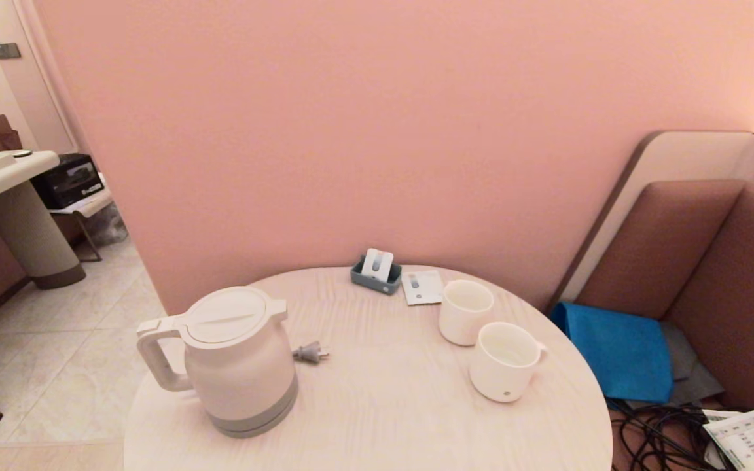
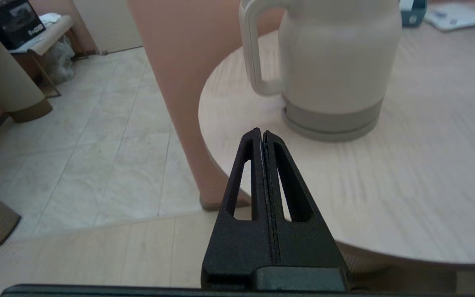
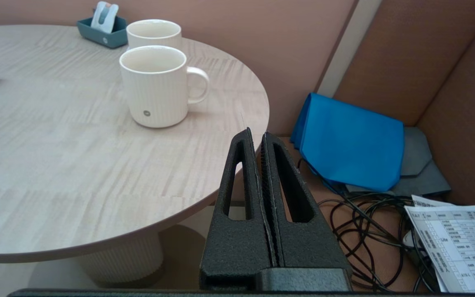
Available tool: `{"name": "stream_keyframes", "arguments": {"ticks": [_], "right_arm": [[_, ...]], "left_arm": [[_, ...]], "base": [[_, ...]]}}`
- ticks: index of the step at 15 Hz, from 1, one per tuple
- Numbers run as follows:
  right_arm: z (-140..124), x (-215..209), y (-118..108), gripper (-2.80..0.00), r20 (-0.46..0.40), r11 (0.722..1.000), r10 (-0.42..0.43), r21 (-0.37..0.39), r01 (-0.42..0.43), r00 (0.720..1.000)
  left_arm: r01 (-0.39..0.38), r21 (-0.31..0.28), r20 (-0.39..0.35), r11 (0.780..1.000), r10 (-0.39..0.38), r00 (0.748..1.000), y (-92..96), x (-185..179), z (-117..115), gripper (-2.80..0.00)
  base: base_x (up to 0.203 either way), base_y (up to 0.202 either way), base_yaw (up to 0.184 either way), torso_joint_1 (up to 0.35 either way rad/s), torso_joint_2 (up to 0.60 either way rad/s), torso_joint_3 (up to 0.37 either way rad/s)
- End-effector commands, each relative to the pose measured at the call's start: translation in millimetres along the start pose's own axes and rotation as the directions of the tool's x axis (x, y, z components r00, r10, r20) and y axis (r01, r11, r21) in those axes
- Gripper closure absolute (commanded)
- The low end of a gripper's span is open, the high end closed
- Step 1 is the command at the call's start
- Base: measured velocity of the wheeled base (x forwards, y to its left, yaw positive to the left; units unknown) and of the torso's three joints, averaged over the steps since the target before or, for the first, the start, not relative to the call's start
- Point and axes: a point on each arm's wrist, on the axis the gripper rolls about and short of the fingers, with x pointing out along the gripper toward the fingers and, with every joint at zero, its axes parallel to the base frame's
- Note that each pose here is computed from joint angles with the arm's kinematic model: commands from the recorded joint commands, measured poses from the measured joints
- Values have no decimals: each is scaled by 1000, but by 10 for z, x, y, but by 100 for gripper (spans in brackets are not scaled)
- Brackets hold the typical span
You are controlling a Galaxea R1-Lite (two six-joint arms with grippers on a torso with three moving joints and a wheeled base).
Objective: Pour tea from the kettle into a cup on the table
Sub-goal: Pick up the cup
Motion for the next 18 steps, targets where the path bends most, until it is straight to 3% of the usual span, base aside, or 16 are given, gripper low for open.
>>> {"name": "stream_keyframes", "arguments": {"ticks": [1, 4, 8, 16, 18], "right_arm": [[-1, 0, 0, 0, 0, 1000, 0, -1, 0, 1000], [-1, 0, 0, 0, 0, 1000, 0, -1, 0, 1000], [-3, 1, 0, 0, 0, 1000, -1, -4, 1, 1000], [-2, 0, 0, 0, -1, 1000, 0, -12, 0, 1000], [32, -7, 1, 0, 18, 999, 8, -43, -7, 1000]], "left_arm": [[0, -8, 0, 1000, 0, 1000, -2, 4, -16, 0], [3, -20, -1, 1000, -3, 1000, -2, 2, -15, 0], [-7, -77, 1, 997, 7, 1000, 1, 4, -14, 0], [-7, -80, 1, 997, 7, 1000, 1, 4, -14, 0], [-7, -80, 1, 997, 7, 1000, 1, 4, -14, 0]], "base": [[0, 0, 0, 0, 0, 0], [0, 0, 0, 0, 0, 0], [0, 0, 0, 0, 0, 0], [0, 0, 0, 0, 0, 0], [0, 0, 0, 0, 0, 0]]}}
